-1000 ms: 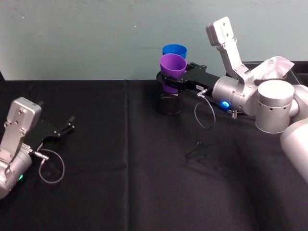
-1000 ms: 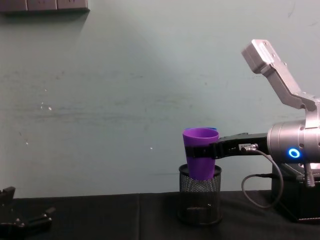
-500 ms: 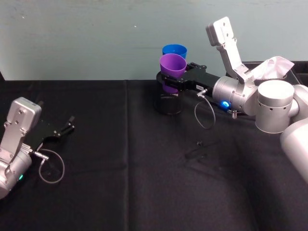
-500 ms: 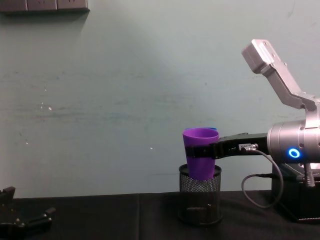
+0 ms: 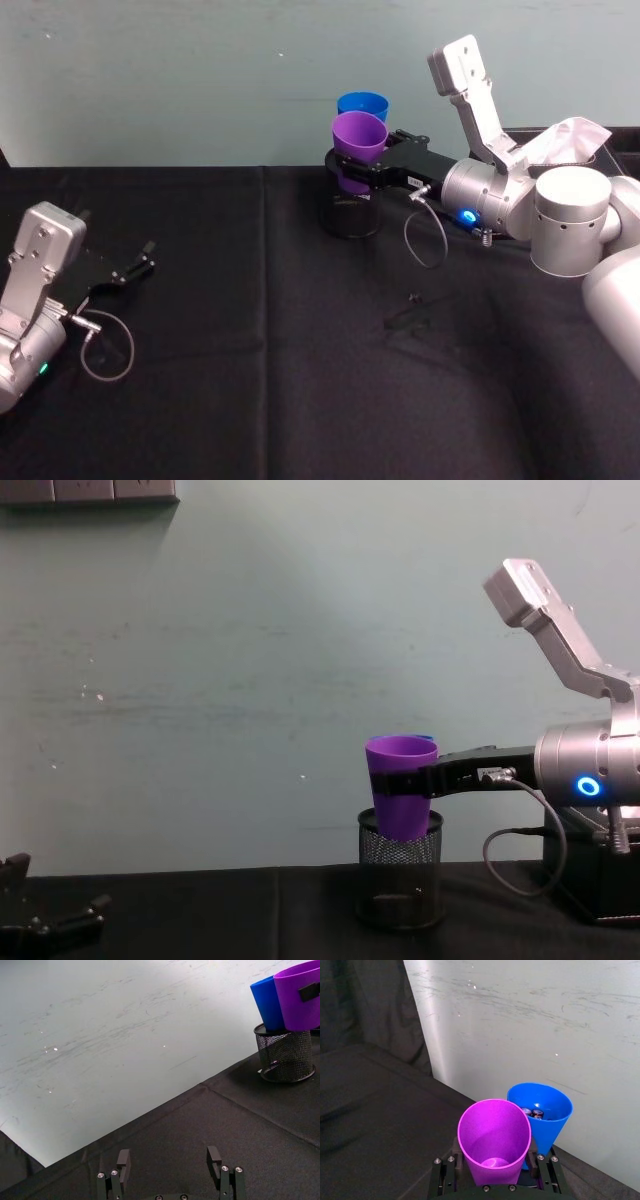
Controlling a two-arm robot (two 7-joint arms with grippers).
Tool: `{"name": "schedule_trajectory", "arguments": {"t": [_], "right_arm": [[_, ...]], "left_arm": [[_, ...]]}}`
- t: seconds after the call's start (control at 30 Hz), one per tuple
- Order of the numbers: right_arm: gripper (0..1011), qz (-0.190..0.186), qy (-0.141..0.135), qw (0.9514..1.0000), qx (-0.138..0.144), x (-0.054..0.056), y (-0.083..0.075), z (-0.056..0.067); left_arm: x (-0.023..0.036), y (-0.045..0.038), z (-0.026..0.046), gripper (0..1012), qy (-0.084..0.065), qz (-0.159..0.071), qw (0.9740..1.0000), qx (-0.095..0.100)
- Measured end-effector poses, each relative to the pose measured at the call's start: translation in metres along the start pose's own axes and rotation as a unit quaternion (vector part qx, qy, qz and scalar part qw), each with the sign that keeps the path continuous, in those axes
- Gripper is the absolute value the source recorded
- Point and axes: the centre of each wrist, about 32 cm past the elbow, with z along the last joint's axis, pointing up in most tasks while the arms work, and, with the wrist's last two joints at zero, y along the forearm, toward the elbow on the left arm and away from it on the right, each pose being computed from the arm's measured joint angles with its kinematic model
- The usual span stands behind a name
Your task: Pick up one cup with a gripper and tap it against the other cup.
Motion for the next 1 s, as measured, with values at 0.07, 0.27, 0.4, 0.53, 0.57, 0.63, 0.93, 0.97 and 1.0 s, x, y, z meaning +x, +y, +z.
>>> {"name": "schedule_trajectory", "arguments": {"t": [0.07, 0.27, 0.4, 0.53, 0.57, 0.63, 0.93, 0.97, 1.0], "right_arm": [[726, 0.000, 0.000, 1.0000, 0.000, 0.0000, 0.0000, 0.0000], [726, 0.000, 0.000, 1.0000, 0.000, 0.0000, 0.0000, 0.0000], [726, 0.000, 0.000, 1.0000, 0.000, 0.0000, 0.0000, 0.0000], [726, 0.000, 0.000, 1.0000, 0.000, 0.0000, 0.0000, 0.0000], [726, 0.000, 0.000, 1.0000, 0.000, 0.0000, 0.0000, 0.0000], [726, 0.000, 0.000, 1.0000, 0.000, 0.0000, 0.0000, 0.0000], [726, 0.000, 0.000, 1.0000, 0.000, 0.0000, 0.0000, 0.0000], [726, 0.000, 0.000, 1.0000, 0.000, 0.0000, 0.0000, 0.0000], [726, 0.000, 0.000, 1.0000, 0.000, 0.0000, 0.0000, 0.0000]], "left_arm": [[0.0000, 0.0000, 0.0000, 1000, 0.000, 0.000, 1.0000, 0.000], [0.0000, 0.0000, 0.0000, 1000, 0.000, 0.000, 1.0000, 0.000], [0.0000, 0.0000, 0.0000, 1000, 0.000, 0.000, 1.0000, 0.000], [0.0000, 0.0000, 0.0000, 1000, 0.000, 0.000, 1.0000, 0.000], [0.0000, 0.0000, 0.0000, 1000, 0.000, 0.000, 1.0000, 0.000], [0.0000, 0.0000, 0.0000, 1000, 0.000, 0.000, 1.0000, 0.000], [0.0000, 0.0000, 0.0000, 1000, 0.000, 0.000, 1.0000, 0.000], [0.0000, 0.0000, 0.0000, 1000, 0.000, 0.000, 1.0000, 0.000], [0.0000, 0.0000, 0.0000, 1000, 0.000, 0.000, 1.0000, 0.000]]}}
